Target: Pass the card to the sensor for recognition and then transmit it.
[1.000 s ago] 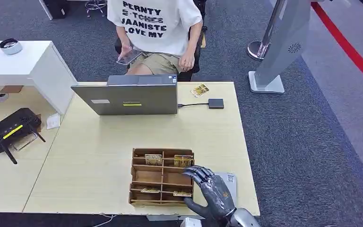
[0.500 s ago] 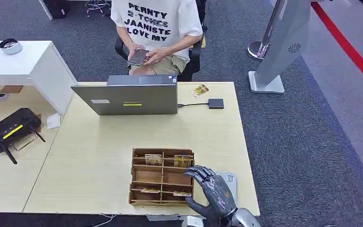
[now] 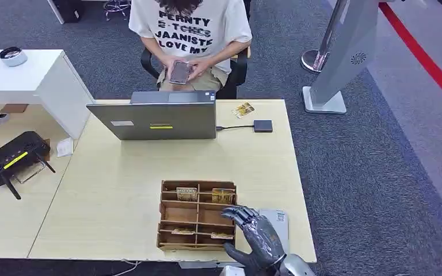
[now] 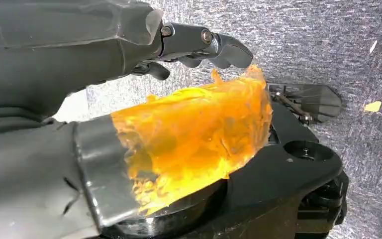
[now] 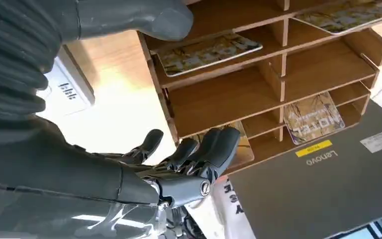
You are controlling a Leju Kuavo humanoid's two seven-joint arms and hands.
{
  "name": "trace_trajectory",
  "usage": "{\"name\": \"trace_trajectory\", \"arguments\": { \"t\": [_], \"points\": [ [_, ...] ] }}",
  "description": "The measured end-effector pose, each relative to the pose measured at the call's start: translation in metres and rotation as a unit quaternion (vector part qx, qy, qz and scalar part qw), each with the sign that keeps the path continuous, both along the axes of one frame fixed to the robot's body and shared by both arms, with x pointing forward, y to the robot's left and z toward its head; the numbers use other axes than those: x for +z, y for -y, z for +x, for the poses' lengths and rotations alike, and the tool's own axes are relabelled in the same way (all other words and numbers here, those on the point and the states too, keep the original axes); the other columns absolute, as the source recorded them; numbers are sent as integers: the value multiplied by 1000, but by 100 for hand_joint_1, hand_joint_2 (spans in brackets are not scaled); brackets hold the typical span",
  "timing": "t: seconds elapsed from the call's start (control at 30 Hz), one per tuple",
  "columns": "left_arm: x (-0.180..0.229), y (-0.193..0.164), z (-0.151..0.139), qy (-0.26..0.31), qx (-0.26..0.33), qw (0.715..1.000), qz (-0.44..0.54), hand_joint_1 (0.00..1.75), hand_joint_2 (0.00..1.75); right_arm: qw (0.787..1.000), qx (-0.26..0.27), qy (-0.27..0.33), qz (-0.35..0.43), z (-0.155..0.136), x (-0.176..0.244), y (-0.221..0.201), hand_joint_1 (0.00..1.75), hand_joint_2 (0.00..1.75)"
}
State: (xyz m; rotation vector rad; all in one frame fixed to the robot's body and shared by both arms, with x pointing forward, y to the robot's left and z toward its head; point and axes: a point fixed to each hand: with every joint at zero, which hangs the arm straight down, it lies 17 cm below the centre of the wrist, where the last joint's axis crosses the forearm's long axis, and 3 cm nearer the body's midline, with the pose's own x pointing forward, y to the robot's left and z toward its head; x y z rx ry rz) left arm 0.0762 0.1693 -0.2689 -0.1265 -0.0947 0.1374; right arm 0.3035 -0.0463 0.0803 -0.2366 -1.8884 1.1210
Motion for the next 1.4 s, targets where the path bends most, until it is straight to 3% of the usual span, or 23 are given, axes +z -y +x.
{"name": "trace_trajectory", "arguments": {
  "t": [0.13,0.17,0.2,0.23,0.3,0.4,1.03,1.23,1.3,1.4],
  "points": [
    [0,0,0,0,0,1000,0,0,0,1000,3,-4,-4,-2,-5,-1,65,175],
    [0,0,0,0,0,1000,0,0,0,1000,4,-5,-5,-2,-6,-2,73,175],
    [0,0,0,0,0,1000,0,0,0,1000,4,-6,-6,-3,-7,-2,119,175],
    [0,0,0,0,0,1000,0,0,0,1000,4,-7,-7,-3,-8,-2,119,175],
    [0,0,0,0,0,1000,-1,0,0,1000,5,-7,-9,-2,-9,-2,154,175],
    [0,0,0,0,0,1000,-1,0,0,1000,8,-6,-12,-1,-10,-3,171,175],
    [0,0,0,1,-3,1000,1,0,0,1000,-12,1,15,8,-2,2,175,175],
    [0,-1,2,6,2,1000,3,0,0,986,-67,40,151,18,63,28,175,175],
    [0,-2,3,8,5,1000,5,0,0,967,-102,55,226,20,99,49,175,175],
    [-1,-2,0,6,7,1000,7,0,0,928,-152,123,317,20,161,90,175,175]
  ]
}}
